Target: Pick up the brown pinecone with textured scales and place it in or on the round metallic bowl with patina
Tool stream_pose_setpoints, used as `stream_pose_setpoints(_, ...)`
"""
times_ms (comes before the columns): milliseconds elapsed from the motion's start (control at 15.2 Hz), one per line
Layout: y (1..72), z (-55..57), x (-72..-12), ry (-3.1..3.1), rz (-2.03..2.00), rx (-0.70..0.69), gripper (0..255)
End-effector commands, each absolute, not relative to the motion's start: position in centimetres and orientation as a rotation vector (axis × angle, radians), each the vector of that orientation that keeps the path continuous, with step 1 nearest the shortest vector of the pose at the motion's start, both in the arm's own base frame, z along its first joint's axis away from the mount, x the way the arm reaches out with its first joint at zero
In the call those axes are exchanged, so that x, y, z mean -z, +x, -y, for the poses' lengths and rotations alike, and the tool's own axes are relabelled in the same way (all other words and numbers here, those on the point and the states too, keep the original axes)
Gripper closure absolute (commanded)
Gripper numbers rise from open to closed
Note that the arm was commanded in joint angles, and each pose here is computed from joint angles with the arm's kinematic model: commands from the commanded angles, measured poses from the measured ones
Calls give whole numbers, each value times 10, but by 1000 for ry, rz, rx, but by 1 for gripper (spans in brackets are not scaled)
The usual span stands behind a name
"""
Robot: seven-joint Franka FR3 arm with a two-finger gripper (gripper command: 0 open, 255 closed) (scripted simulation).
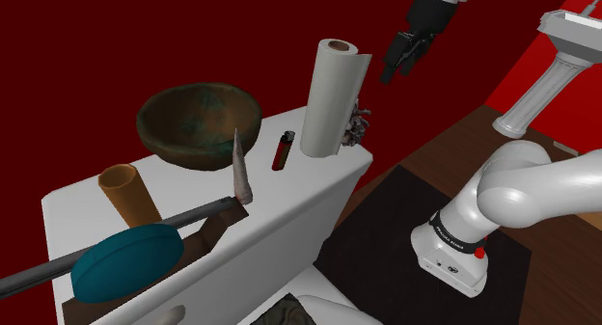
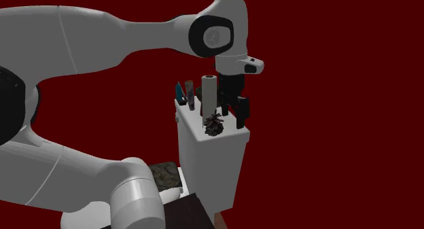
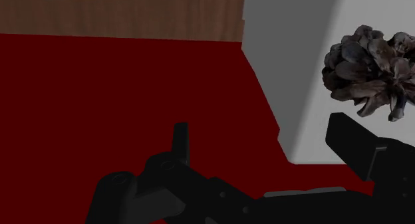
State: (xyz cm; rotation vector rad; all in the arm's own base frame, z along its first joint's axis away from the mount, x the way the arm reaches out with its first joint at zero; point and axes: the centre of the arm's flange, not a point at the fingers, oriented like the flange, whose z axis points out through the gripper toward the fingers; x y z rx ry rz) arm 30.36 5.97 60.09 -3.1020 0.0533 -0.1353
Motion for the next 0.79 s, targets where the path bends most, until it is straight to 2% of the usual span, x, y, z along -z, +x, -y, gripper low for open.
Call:
stream_pose_setpoints(0,301,-84,-596,-3088,-89,149,0)
stream_pose_setpoints(462,295,-171,-586,-3039,-200,198,0)
stream_pose_setpoints(726,297,-179,-570,-3035,-209,202,0)
